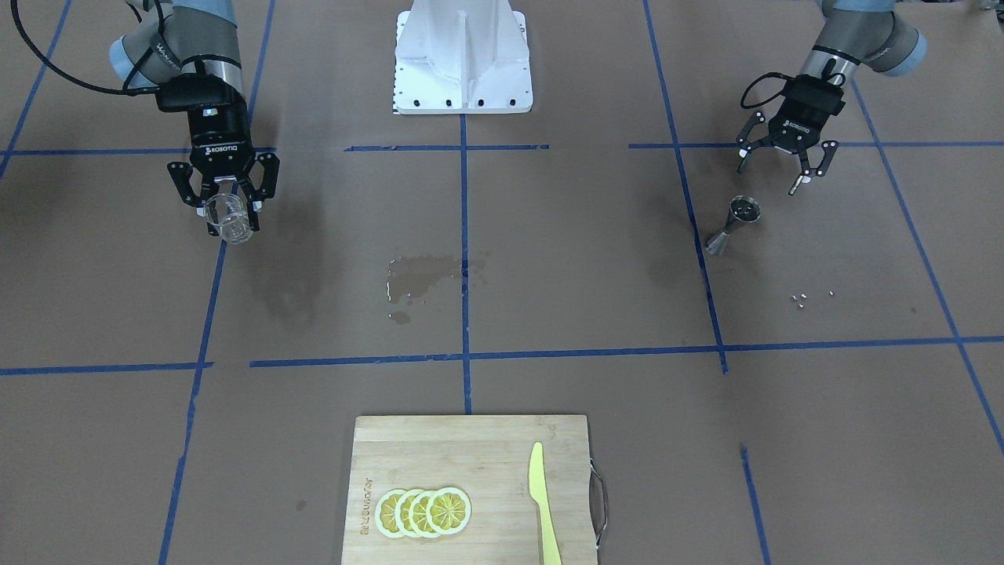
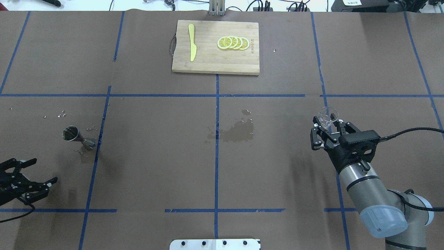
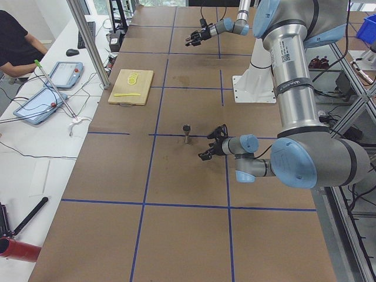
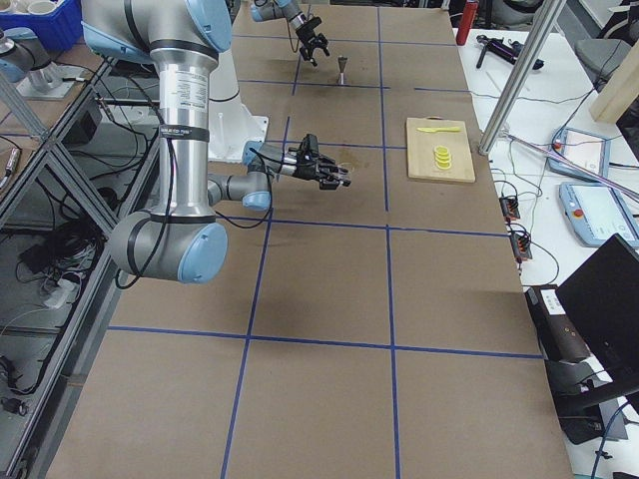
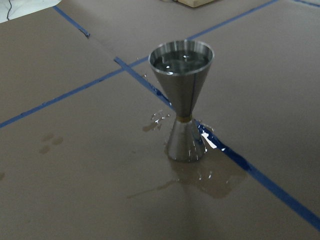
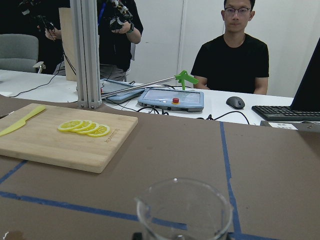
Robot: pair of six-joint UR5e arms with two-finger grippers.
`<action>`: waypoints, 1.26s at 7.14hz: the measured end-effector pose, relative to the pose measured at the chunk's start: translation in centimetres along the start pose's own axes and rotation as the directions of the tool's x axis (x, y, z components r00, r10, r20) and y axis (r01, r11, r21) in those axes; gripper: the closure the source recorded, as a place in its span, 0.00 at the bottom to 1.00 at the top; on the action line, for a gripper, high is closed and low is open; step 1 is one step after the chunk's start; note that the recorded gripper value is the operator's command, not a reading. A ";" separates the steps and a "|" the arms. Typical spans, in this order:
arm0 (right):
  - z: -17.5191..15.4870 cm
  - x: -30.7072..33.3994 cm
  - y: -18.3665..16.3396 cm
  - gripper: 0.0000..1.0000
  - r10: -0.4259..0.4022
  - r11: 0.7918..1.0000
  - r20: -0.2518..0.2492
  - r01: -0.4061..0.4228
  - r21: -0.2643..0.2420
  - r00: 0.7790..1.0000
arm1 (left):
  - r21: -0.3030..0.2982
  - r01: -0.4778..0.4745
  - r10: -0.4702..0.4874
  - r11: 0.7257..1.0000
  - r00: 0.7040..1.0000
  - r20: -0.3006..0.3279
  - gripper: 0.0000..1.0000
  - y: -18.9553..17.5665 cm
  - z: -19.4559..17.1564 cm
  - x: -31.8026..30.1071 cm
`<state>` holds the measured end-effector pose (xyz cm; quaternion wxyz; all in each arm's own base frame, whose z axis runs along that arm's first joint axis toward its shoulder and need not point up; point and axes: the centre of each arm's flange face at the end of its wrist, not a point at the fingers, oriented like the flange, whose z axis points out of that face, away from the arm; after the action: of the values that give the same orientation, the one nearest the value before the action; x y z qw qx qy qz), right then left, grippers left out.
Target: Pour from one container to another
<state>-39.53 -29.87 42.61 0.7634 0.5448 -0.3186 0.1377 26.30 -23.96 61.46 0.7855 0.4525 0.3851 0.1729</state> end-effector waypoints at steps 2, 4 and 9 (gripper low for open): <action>1.0 1.5 2.7 1.00 0.028 1.000 -0.031 -0.028 -0.013 0.999 | -0.083 -0.008 0.008 0.997 1.000 -0.003 0.00 0.0 -0.6 -6.2; 1.4 4.6 5.8 1.00 0.077 0.997 -0.027 -0.078 -0.012 0.997 | -0.161 0.012 -0.015 0.987 1.000 -0.019 0.00 0.6 -2.2 -12.5; 0.6 8.5 12.1 0.65 0.110 0.994 0.024 -0.110 0.007 0.994 | -0.216 0.037 -0.049 0.976 0.998 -0.050 0.00 -1.3 -3.8 -18.0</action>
<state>-39.99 -27.12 57.16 0.7485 0.5313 -0.3565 0.1743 11.76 -33.57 67.32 0.8225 0.3516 0.3953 0.2090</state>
